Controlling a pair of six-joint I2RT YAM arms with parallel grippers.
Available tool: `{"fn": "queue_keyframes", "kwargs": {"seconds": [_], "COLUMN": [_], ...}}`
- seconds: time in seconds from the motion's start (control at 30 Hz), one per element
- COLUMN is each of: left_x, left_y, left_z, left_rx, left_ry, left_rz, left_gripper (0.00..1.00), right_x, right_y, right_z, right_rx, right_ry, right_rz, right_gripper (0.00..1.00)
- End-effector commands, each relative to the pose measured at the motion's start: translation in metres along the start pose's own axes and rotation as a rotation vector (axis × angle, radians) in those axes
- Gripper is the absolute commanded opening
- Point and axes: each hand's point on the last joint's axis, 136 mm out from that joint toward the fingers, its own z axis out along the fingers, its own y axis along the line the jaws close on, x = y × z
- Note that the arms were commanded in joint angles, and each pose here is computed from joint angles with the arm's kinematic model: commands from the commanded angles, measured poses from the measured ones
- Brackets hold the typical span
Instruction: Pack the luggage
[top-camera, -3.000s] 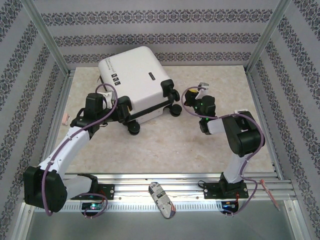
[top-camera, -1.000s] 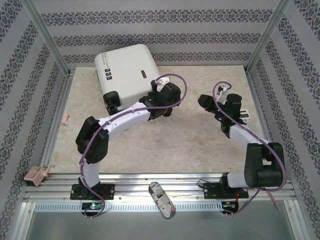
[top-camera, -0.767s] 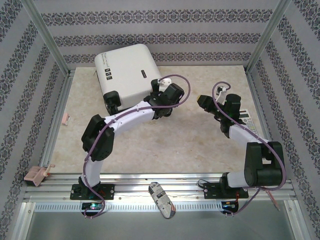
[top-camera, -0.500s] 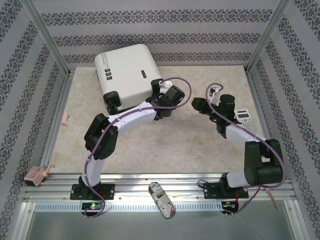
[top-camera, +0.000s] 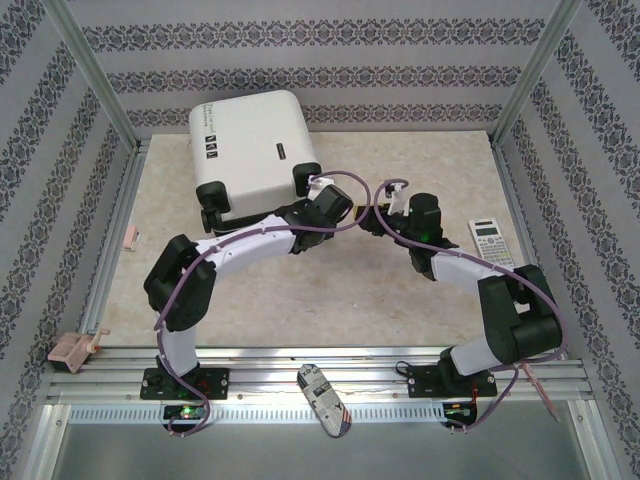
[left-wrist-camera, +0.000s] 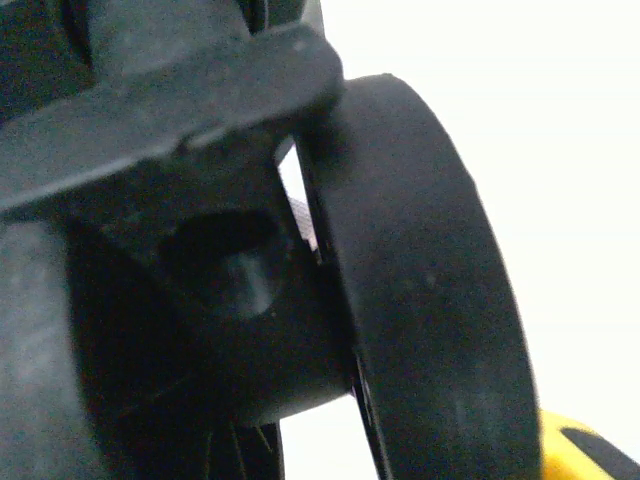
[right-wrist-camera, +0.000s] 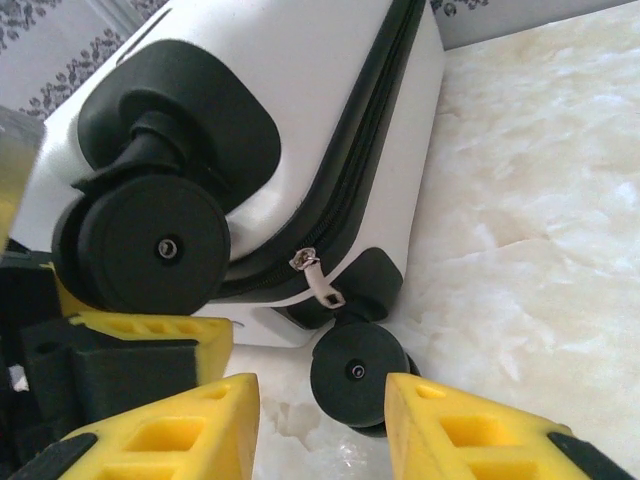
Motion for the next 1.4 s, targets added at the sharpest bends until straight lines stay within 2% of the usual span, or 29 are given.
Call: {"fn": "queue_keyframes", "kwargs": {"seconds": [0.0, 0.17, 0.47, 0.5, 0.53, 0.6, 0.63, 0.7, 0.9, 1.17, 1.37], "left_x": [-0.046, -0.033, 0.006, 0.008, 0.010, 0.008, 0.006, 0.003, -0.003, -0.004, -0.005], "left_y": [0.020, 0.026, 0.072, 0.073, 0.072, 0.071, 0.071, 0.067, 0.047, 0.057, 0.061], "left_z": [-0.033, -0.052, -0.090, -0.095, -0.099, -0.106, -0.110, -0.113, -0.108, -0.077, -0.060], "left_rx": [0.024, 0.079, 0.052, 0.065, 0.088, 0.114, 0.126, 0.155, 0.220, 0.063, 0.058], "left_ry": [-0.132, -0.104, -0.025, -0.024, -0.025, -0.033, -0.039, -0.043, -0.017, 0.024, 0.024], "left_rz": [-0.060, -0.060, -0.022, -0.017, -0.017, -0.032, -0.044, -0.058, -0.074, -0.117, -0.152], "left_gripper": [0.40, 0.39, 0.40, 0.43, 0.50, 0.74, 0.80, 0.84, 0.87, 0.88, 0.85], "right_x": [-0.004, 0.004, 0.022, 0.024, 0.025, 0.028, 0.030, 0.033, 0.036, 0.039, 0.041], "right_y": [0.005, 0.013, 0.025, 0.027, 0.029, 0.032, 0.033, 0.035, 0.037, 0.038, 0.039], "right_z": [0.005, 0.011, 0.023, 0.024, 0.025, 0.028, 0.030, 0.033, 0.038, 0.035, 0.035], "right_rx": [-0.005, -0.020, -0.042, -0.046, -0.050, -0.058, -0.060, -0.067, -0.078, -0.078, -0.084], "right_ry": [-0.029, -0.010, 0.033, 0.038, 0.041, 0.049, 0.054, 0.067, 0.077, 0.083, 0.088], "right_rz": [-0.073, -0.092, -0.112, -0.116, -0.119, -0.130, -0.137, -0.143, -0.145, -0.147, -0.149], "right_gripper": [0.38, 0.38, 0.38, 0.38, 0.38, 0.38, 0.38, 0.38, 0.38, 0.38, 0.38]}}
